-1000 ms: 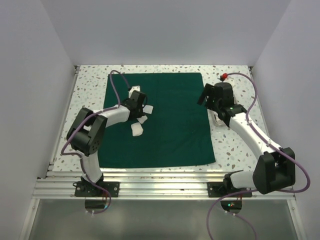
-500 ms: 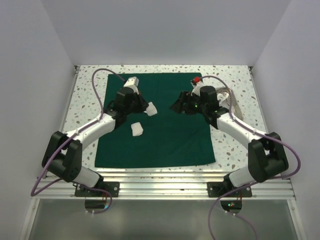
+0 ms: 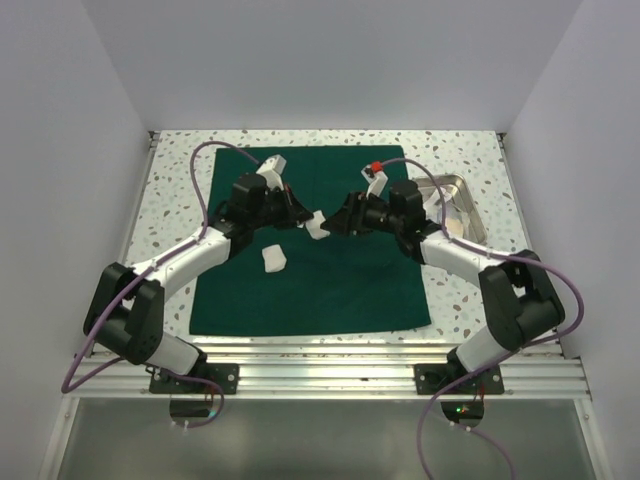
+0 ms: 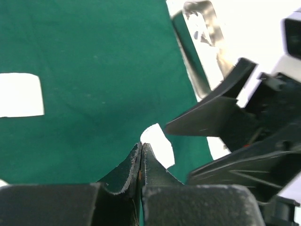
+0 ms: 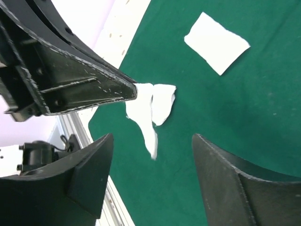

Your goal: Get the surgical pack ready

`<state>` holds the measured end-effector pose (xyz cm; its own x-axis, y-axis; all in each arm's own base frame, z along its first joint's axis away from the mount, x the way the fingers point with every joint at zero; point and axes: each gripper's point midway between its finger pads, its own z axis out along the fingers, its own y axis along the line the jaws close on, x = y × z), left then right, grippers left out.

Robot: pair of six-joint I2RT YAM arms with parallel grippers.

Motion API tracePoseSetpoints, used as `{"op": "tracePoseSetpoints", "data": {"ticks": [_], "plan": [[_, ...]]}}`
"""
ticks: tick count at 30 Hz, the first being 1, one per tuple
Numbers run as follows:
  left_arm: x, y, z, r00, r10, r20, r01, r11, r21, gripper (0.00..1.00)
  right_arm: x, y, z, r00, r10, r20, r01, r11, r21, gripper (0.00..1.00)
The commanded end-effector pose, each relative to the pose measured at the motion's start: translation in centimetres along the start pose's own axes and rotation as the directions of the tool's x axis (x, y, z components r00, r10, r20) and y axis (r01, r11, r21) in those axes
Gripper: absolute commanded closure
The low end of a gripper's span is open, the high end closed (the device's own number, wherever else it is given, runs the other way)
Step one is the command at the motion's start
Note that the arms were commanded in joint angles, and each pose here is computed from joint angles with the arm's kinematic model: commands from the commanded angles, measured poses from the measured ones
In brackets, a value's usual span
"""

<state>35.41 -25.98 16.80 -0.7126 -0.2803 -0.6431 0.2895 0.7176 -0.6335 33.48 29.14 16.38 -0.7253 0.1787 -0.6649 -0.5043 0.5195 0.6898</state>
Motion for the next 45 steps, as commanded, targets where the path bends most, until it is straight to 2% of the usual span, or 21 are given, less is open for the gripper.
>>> {"op": "tracePoseSetpoints", "data": {"ticks": [1, 2, 3, 5, 8, 9, 10, 12, 13, 14, 16, 19, 22, 26, 32, 33, 39, 42, 43, 44, 45], "plan": [[-2.1, -3.2, -0.4, 0.999, -0.007, 0.042, 0.001, 0.992, 0.125, 1.0, -1.0, 1.7, 0.9, 0.998, -0.055, 0.008, 0.056, 0.997, -0.06, 0.3], [-2.1, -3.3, -0.4, 0.999, -0.004, 0.044, -0.002, 0.992, 0.13, 1.0, -0.9, 1.8, 1.1, 0.999, -0.054, 0.002, 0.054, 0.997, -0.061, 0.34], [-2.2, -3.3, -0.5, 0.999, -0.005, 0.047, -0.002, 0.991, 0.13, 1.0, -0.7, 1.7, 1.2, 0.999, -0.052, -0.007, 0.051, 0.997, -0.06, 0.45], [-2.1, -3.3, -0.4, 0.999, -0.004, 0.042, -0.002, 0.991, 0.132, 1.0, -0.4, 1.7, 1.5, 0.999, -0.045, -0.013, 0.044, 0.997, -0.064, 0.53], [-2.3, -3.7, -0.5, 0.999, -0.004, 0.048, -0.003, 0.989, 0.145, 1.0, -0.4, 1.9, 1.7, 0.999, -0.036, -0.019, 0.035, 0.996, -0.077, 0.8], [-2.3, -3.7, -0.6, 0.999, -0.002, 0.048, -0.005, 0.989, 0.148, 1.0, -0.4, 1.9, 1.7, 0.999, -0.036, -0.013, 0.035, 0.997, -0.074, 0.98], [-2.2, -3.6, -0.6, 0.999, 0.004, 0.049, -0.011, 0.989, 0.148, 0.92, -0.4, 1.8, 1.6, 0.999, -0.035, -0.009, 0.034, 0.997, -0.066, 1.0], [-2.1, -3.2, -0.6, 0.999, 0.016, 0.048, -0.022, 0.992, 0.127, 0.73, -1.1, 2.0, 1.2, 0.999, -0.044, 0.022, 0.045, 0.998, -0.05, 1.0], [-2.4, -2.2, -0.6, 0.997, 0.024, 0.071, -0.029, 0.997, 0.074, 0.31, -1.2, 1.4, 1.0, 0.999, -0.039, 0.032, 0.039, 0.999, -0.012, 1.0], [-2.2, -1.5, -0.9, 0.998, 0.019, 0.064, -0.021, 0.999, 0.029, 0.21, -1.6, 1.2, 0.8, 0.998, -0.042, 0.043, 0.041, 0.999, 0.01, 1.0], [-2.7, -0.2, -1.4, 0.995, 0.034, 0.097, -0.03, 0.998, -0.046, 0.11, -2.1, 0.2, 0.0, 0.998, -0.037, 0.06, 0.03, 0.994, 0.101, 1.0], [-3.4, 0.6, -2.8, 0.988, 0.066, 0.141, -0.052, 0.993, -0.106, 0.04, -4.3, -2.0, -2.1, 0.993, -0.016, 0.114, -0.006, 0.982, 0.187, 1.0], [-3.0, 2.8, -3.6, 0.988, 0.084, 0.126, -0.054, 0.974, -0.22, 0.0, -5.8, -4.0, -3.8, 0.988, 0.034, 0.15, -0.066, 0.976, 0.209, 1.0], [-1.4, 5.8, -4.8, 0.989, 0.108, 0.097, -0.069, 0.938, -0.339, 0.0, -9.2, -10.2, -8.7, 0.959, 0.117, 0.259, -0.203, 0.92, 0.335, 1.0], [0.5, 8.5, -6.0, 0.988, 0.128, 0.086, -0.081, 0.904, -0.42, 0.0, -10.0, -18.3, -15.6, 0.914, 0.155, 0.374, -0.363, 0.725, 0.586, 1.0], [0.7, 8.7, -6.1, 0.988, 0.128, 0.085, -0.08, 0.901, -0.427, 0.0, -9.4, -19.7, -16.9, 0.921, 0.135, 0.365, -0.359, 0.656, 0.664, 1.0], [2.3, 10.4, -6.1, 0.99, 0.127, 0.054, -0.088, 0.883, -0.461, 0.0, -9.2, -23.1, -19.0, 0.927, 0.103, 0.36, -0.362, 0.488, 0.794, 1.0], [3.3, 11.2, -6.2, 0.994, 0.099, 0.048, -0.064, 0.874, -0.482, 0.0, -8.9, -25.3, -20.3, 0.927, 0.077, 0.367, -0.368, 0.376, 0.85, 1.0], [3.5, 11.4, -6.2, 0.994, 0.095, 0.052, -0.059, 0.873, -0.484, 0.0, -9.4, -25.7, -20.4, 0.929, 0.065, 0.364, -0.362, 0.367, 0.857, 0.97], [4.1, 11.9, -6.4, 0.995, 0.088, 0.046, -0.054, 0.868, -0.494, 0.0, -9.4, -26.0, -20.3, 0.933, 0.071, 0.353, -0.354, 0.361, 0.863, 0.71], [4.3, 12.0, -6.3, 0.995, 0.084, 0.048, -0.049, 0.867, -0.496, 0.0, -8.5, -26.6, -20.1, 0.94, 0.105, 0.324, -0.34, 0.343, 0.876, 0.65]]}}
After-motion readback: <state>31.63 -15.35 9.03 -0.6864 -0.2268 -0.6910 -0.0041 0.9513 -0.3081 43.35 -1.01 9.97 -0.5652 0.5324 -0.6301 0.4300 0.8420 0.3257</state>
